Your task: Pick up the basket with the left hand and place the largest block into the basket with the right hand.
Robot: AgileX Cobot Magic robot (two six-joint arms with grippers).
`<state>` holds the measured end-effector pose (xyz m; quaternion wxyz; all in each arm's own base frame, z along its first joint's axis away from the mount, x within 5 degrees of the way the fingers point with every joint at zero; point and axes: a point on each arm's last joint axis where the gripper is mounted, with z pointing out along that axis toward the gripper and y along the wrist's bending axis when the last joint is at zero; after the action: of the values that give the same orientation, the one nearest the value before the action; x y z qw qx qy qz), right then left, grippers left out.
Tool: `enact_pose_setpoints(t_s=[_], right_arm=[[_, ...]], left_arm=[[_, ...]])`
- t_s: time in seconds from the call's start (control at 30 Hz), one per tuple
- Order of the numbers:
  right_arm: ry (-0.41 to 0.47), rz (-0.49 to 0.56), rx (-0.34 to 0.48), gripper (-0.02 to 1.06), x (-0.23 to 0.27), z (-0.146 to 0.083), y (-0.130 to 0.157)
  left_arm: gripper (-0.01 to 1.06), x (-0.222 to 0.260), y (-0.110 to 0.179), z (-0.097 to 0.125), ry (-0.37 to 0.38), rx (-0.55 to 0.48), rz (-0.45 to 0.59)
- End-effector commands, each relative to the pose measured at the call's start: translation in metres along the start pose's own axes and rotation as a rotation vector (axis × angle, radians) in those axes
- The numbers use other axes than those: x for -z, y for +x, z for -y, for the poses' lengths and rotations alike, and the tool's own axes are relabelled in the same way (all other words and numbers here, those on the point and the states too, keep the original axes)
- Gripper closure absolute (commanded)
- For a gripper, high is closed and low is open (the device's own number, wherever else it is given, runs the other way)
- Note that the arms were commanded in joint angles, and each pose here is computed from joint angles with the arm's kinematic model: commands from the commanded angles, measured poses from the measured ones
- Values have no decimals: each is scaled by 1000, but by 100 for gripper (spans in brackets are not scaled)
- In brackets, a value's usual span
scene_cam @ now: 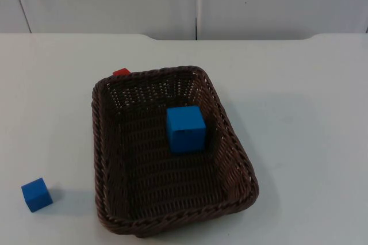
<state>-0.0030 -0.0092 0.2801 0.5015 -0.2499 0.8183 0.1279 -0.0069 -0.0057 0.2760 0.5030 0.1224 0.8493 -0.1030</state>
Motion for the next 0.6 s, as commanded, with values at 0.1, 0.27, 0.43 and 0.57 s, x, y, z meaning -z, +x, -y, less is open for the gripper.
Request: enact_pose_setpoints(t_s=[0.1,0.27,0.43,0.57], right_arm=[[155,2,-84,-1,1,-2,0],[262,-3,-140,-1,1,-3,0],[357,-7,-189,-1,1,-4,1],[437,-11,-230,-1,1,-4,1]], left_arm=[[0,-1,1,0,-3,5,5],[0,-1,1,0,-3,5,5],[0,-1,1,0,-3,5,5],[0,-1,1,0,-3,5,5]])
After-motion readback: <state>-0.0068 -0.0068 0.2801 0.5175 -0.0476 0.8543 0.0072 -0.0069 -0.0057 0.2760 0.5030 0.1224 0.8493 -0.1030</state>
